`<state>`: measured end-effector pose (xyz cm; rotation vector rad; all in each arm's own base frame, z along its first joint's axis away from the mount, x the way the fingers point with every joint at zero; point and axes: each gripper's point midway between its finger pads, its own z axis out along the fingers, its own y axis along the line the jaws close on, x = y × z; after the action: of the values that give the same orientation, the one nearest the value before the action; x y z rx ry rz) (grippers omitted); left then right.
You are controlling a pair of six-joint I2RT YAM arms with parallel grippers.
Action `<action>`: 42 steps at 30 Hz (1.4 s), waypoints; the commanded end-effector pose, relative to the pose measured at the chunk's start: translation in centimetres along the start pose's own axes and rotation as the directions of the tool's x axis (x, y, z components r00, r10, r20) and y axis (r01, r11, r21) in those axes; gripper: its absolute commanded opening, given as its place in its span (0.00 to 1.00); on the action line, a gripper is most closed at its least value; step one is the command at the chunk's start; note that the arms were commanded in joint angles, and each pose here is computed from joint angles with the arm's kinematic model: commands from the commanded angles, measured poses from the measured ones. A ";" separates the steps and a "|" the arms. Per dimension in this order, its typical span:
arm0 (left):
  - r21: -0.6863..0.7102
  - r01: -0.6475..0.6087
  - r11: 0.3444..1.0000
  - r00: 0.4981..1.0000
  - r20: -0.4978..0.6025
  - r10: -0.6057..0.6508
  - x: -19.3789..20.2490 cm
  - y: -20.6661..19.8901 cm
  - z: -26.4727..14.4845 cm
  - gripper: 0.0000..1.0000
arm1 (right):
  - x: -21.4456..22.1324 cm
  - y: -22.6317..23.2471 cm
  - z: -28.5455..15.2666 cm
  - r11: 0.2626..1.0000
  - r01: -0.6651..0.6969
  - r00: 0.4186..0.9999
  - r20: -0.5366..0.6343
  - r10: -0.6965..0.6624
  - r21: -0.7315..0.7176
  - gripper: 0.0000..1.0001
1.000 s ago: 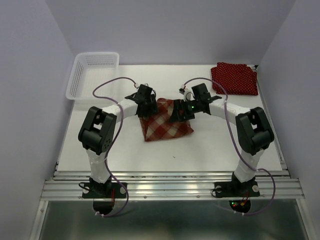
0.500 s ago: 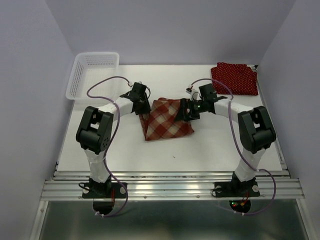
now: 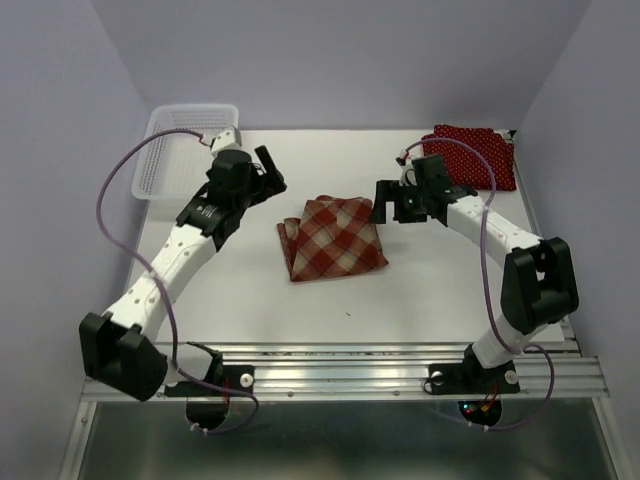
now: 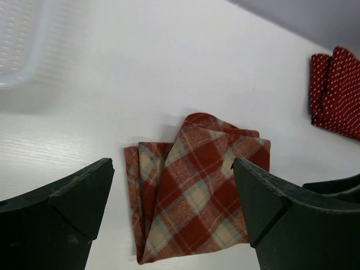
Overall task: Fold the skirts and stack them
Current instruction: Neatly place the folded skirt to the corner
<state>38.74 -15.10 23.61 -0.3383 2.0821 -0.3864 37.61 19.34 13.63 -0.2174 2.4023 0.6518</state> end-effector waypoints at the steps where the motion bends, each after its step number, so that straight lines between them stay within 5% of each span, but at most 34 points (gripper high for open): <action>1: -0.110 0.050 0.993 0.995 0.096 -0.039 -0.8 3.6 -3.8 0.99 | 1.6 -2.4 1.5 0.995 -0.015 0.997 -0.071 0.021 0.094 1.00; 6: -0.121 0.103 0.987 0.986 0.143 -0.085 -0.5 5.3 -6.5 0.99 | 3.2 -2.9 4.4 0.999 -0.004 0.991 -0.132 0.010 0.050 1.00; 22: -0.114 0.096 0.989 0.995 0.029 -0.093 3.7 6.2 -5.2 0.99 | 6.5 -1.1 8.3 0.983 -0.125 0.971 -0.220 0.094 -0.135 0.95; 29: -0.117 0.093 0.989 0.996 0.022 -0.091 3.8 6.2 -5.0 0.99 | 6.5 -0.8 9.1 0.974 -0.170 0.963 -0.236 0.132 -0.151 0.42; 35: -0.132 0.090 0.987 0.996 0.027 -0.088 3.4 6.4 -5.1 0.99 | 4.6 0.0 9.2 0.977 -0.114 0.980 -0.185 0.081 -0.179 0.09; 39: -0.158 0.089 0.983 0.996 0.047 -0.082 2.8 7.0 -5.6 0.99 | -1.6 -0.5 6.8 0.986 0.142 0.989 -0.021 -0.144 -0.091 0.01; 42: -0.174 0.085 0.981 0.995 0.060 -0.076 2.5 7.3 -5.6 0.99 | -4.6 -3.0 4.8 0.964 0.244 0.970 -0.015 -0.244 0.103 0.01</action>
<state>31.55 -9.75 19.74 -0.5129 2.1195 -0.2745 39.58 22.07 4.46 -0.3238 2.5680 0.7681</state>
